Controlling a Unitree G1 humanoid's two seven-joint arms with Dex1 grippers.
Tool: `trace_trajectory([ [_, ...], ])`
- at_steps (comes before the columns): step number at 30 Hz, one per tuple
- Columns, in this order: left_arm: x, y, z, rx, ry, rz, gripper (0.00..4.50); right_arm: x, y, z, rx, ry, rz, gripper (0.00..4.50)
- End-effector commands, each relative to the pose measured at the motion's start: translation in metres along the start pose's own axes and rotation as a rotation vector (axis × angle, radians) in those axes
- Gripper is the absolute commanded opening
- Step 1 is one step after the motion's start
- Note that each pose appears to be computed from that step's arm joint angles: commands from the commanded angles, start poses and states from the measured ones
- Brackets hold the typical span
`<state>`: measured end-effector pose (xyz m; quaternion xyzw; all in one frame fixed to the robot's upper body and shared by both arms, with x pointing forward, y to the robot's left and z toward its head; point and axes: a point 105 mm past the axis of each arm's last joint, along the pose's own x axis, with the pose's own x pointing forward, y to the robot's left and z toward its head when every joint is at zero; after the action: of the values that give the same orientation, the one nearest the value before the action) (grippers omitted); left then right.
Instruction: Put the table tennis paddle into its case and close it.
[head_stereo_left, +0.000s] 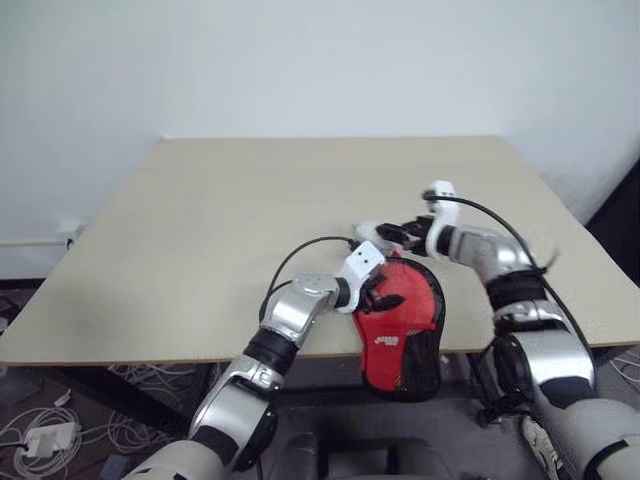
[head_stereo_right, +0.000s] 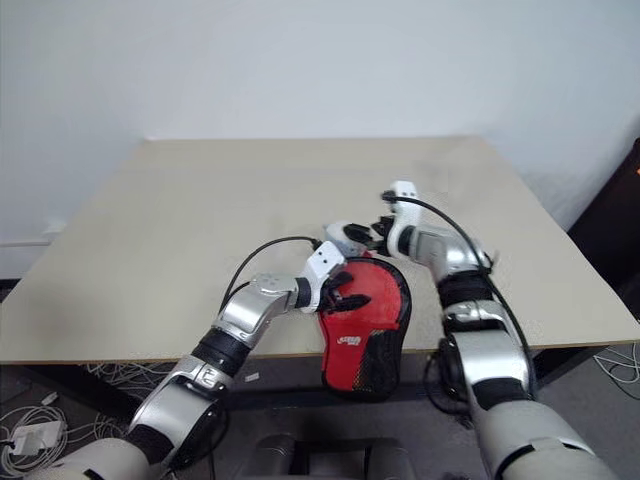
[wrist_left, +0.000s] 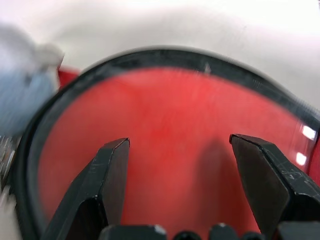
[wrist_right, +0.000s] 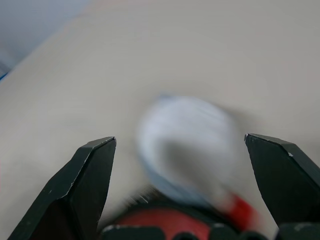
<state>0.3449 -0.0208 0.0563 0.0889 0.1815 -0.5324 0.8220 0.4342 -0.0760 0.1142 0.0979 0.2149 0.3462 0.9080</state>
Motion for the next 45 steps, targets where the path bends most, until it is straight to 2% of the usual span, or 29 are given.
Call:
trace_trajectory([
  [1, -0.002, 0.003, 0.005, 0.05, 0.004, 0.017, 3.39, 0.002, -0.005, 0.012, -0.027, -0.032, -0.038, 4.47],
  [11, -0.006, 0.007, 0.003, 0.037, -0.003, 0.054, 3.39, 0.011, -0.015, -0.006, -0.067, 0.025, -0.127, 4.47],
  [16, -0.007, 0.006, 0.002, 0.03, -0.005, 0.059, 3.39, 0.013, -0.014, -0.007, -0.113, 0.032, -0.143, 4.47],
  [20, -0.008, 0.008, 0.005, 0.023, -0.02, 0.069, 3.39, 0.016, -0.013, 0.005, -0.133, -0.035, -0.176, 3.6],
  [27, -0.009, 0.007, 0.002, 0.017, -0.015, 0.071, 3.39, 0.017, -0.013, 0.008, -0.061, -0.085, -0.195, 1.15],
  [29, -0.01, 0.008, 0.001, 0.015, -0.014, 0.074, 3.39, 0.018, -0.013, 0.006, -0.032, -0.078, -0.197, 0.53],
  [31, -0.01, 0.009, 0.001, 0.012, -0.013, 0.077, 3.39, 0.017, -0.015, 0.002, -0.025, -0.063, -0.205, 0.1],
  [36, -0.008, 0.009, 0.001, 0.01, -0.006, 0.076, 3.39, 0.011, -0.023, 0.005, -0.01, -0.083, -0.233, 0.03],
  [45, -0.002, 0.003, -0.004, -0.004, 0.016, 0.051, 3.39, -0.021, -0.067, 0.02, 0.081, -0.202, -0.44, 0.03],
])
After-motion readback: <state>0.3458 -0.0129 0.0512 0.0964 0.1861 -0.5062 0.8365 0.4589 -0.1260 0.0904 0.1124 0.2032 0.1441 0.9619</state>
